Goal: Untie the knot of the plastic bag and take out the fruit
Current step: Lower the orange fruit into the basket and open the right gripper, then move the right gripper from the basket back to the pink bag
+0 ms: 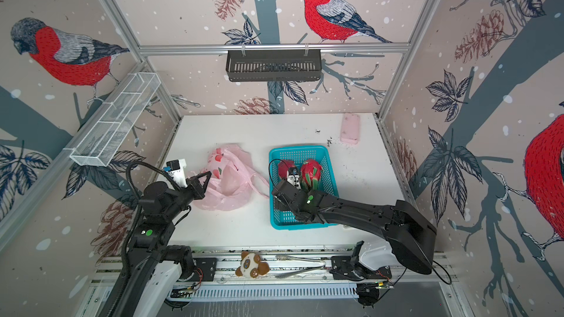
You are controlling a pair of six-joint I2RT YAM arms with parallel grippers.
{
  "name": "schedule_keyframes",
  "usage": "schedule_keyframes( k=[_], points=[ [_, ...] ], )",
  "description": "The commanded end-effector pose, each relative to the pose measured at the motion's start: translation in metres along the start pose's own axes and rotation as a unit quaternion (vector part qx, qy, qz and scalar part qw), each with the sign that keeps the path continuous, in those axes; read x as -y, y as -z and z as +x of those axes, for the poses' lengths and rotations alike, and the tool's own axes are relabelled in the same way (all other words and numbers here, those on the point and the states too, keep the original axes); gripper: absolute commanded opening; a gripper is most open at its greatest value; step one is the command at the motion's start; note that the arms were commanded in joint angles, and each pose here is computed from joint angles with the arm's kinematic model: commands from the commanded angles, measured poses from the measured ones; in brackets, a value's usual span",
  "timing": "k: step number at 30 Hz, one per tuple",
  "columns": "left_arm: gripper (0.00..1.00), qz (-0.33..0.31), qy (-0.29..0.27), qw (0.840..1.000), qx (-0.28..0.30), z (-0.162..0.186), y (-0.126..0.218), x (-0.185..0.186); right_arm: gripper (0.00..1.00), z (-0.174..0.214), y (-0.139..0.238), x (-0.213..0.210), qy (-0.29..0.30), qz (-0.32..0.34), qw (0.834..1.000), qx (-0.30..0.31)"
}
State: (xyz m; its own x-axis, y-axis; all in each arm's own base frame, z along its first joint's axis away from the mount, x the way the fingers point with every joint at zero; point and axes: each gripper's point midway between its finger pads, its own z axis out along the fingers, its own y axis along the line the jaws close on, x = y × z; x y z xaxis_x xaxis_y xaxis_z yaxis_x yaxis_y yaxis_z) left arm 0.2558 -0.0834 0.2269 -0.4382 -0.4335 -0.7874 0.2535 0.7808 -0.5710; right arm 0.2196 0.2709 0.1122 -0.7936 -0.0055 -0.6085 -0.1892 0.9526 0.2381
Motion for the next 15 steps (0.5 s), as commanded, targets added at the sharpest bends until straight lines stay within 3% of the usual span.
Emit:
schedule_keyframes(
  k=[1, 9, 15],
  points=[
    [0.00, 0.012, -0.018, 1.000, 0.020, -0.014, 0.001, 0.009, 0.84, -0.020, 0.016, -0.003, 0.011, 0.002, 0.999, 0.032],
    [0.00, 0.013, -0.022, 1.000, 0.013, -0.013, 0.000, 0.010, 0.81, -0.073, 0.021, -0.065, 0.094, -0.059, 0.989, 0.097],
    [0.00, 0.017, -0.018, 1.000, 0.009, -0.011, 0.000, 0.010, 0.84, -0.091, -0.013, -0.133, 0.199, -0.084, 0.973, 0.078]
  ],
)
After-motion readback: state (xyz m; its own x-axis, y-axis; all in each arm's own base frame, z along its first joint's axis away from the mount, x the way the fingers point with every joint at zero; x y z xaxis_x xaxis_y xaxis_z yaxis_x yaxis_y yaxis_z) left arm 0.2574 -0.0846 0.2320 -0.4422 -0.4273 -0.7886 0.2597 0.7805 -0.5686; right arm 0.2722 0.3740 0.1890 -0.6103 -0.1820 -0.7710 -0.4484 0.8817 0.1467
